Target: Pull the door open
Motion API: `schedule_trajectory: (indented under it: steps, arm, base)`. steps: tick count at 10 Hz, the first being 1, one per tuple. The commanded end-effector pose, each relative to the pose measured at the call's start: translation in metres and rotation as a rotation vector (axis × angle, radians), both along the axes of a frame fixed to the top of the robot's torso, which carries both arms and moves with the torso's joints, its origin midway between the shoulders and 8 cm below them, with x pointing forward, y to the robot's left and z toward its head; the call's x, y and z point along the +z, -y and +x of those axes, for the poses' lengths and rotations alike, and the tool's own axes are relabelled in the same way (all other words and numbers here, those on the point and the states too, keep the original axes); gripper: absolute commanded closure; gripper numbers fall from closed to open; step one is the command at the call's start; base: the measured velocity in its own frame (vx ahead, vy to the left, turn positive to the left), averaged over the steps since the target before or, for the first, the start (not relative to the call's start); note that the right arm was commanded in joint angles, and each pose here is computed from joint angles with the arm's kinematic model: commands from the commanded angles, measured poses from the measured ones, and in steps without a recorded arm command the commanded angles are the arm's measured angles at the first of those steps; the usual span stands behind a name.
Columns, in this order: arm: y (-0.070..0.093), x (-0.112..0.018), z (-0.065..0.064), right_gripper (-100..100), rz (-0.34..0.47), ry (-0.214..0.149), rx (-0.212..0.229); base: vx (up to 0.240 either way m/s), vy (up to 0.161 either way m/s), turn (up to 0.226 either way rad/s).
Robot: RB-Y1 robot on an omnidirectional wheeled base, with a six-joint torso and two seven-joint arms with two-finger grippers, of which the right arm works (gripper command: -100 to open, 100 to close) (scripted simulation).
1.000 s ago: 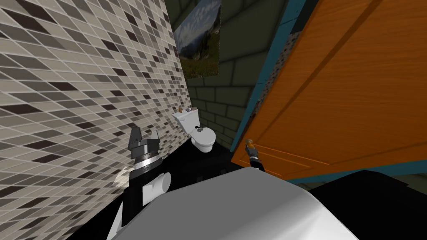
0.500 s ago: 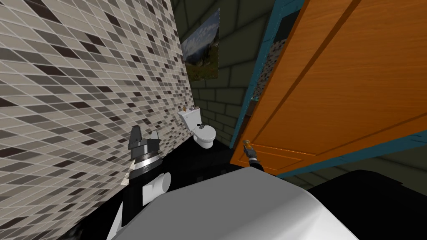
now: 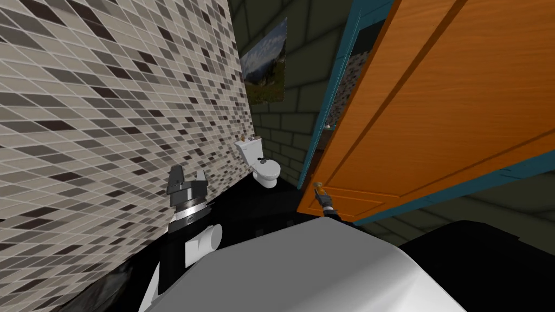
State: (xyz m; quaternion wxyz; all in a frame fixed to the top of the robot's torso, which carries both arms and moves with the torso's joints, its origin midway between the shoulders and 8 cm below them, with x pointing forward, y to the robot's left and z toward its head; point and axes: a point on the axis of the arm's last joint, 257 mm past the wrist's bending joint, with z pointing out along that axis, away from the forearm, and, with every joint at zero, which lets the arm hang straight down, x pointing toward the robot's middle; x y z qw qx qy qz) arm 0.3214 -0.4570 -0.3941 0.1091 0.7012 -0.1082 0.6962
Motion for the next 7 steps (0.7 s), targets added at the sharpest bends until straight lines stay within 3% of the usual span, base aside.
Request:
schedule_trajectory:
  steps: [1, 3, 4, 7]
  arm:
    - [-0.007, 0.002, -0.002, 100, -0.001, 0.005, 0.031]
    - [-0.016, 0.002, -0.004, 100, 0.0, 0.007, 0.066]
    - [-0.015, 0.001, -0.003, 100, 0.0, 0.003, 0.059]
    - [-0.025, 0.0, -0.015, 100, -0.001, 0.002, 0.111]
  base:
    - [-0.2, -0.026, 0.05]
    - [-0.234, -0.009, 0.051]
    - [-0.099, -0.004, 0.015]
    - [-0.194, -0.041, 0.102]
